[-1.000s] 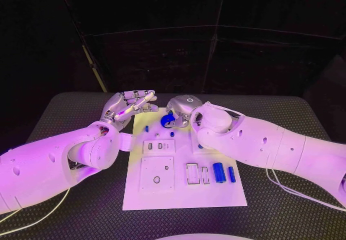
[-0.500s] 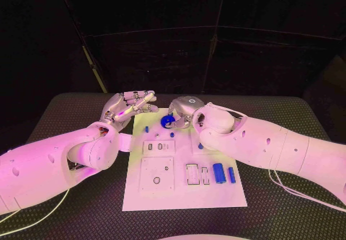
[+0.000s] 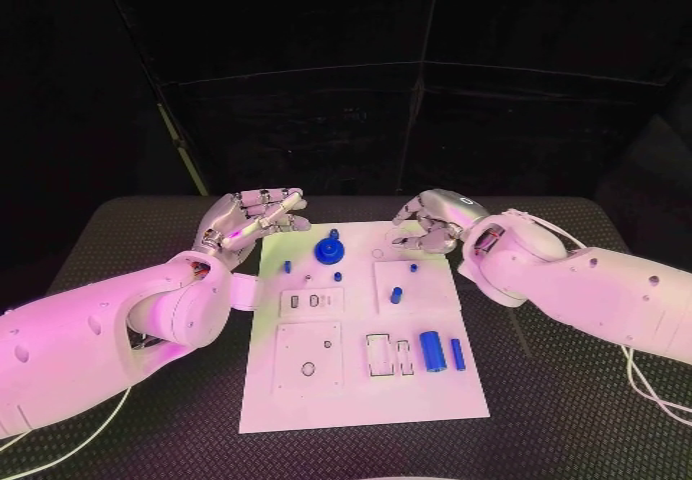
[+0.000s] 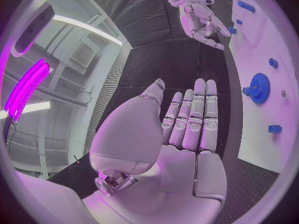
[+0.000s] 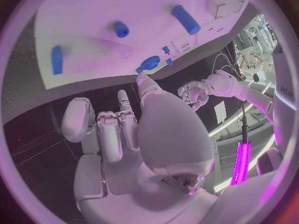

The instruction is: Assemble the parts on the task board

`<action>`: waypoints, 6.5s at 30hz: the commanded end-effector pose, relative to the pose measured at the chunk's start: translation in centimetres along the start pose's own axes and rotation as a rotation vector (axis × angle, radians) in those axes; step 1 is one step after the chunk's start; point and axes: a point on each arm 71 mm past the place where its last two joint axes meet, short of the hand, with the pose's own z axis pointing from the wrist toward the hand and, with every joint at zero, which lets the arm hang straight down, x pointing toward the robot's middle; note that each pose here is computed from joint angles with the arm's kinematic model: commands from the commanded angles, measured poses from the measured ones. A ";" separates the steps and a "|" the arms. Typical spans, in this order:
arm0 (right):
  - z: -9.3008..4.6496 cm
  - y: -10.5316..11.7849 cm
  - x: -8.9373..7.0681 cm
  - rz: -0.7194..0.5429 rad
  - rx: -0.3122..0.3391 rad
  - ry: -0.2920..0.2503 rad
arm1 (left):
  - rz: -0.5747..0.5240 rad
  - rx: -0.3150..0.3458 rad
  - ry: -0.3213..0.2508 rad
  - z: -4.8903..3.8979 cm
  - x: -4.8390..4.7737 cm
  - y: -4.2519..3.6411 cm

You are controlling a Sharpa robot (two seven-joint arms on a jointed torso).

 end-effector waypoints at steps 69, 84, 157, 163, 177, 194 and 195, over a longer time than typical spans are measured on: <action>-0.8 -7.8 1.4 0.144 0.087 0.105 | -0.001 0.002 0.006 0.52 -0.20 0.50; -1.0 -6.6 0.8 0.135 0.053 0.021 | 0.000 0.001 0.005 0.49 -0.27 0.48; 1.0 13.0 12.5 0.061 -0.064 0.281 | 0.004 -0.014 -0.007 1.72 -0.37 1.31; 1.0 13.0 12.7 0.052 -0.062 0.290 | 0.004 -0.014 -0.007 1.73 -0.38 1.32; 1.0 12.9 12.8 0.014 -0.060 0.313 | 0.005 -0.014 -0.010 1.71 -0.47 1.31; 0.9 12.9 12.9 -0.017 -0.055 0.312 | 0.006 -0.015 -0.010 1.73 -0.49 1.34; 0.9 12.9 12.9 -0.017 -0.055 0.312 | 0.006 -0.015 -0.010 1.73 -0.49 1.34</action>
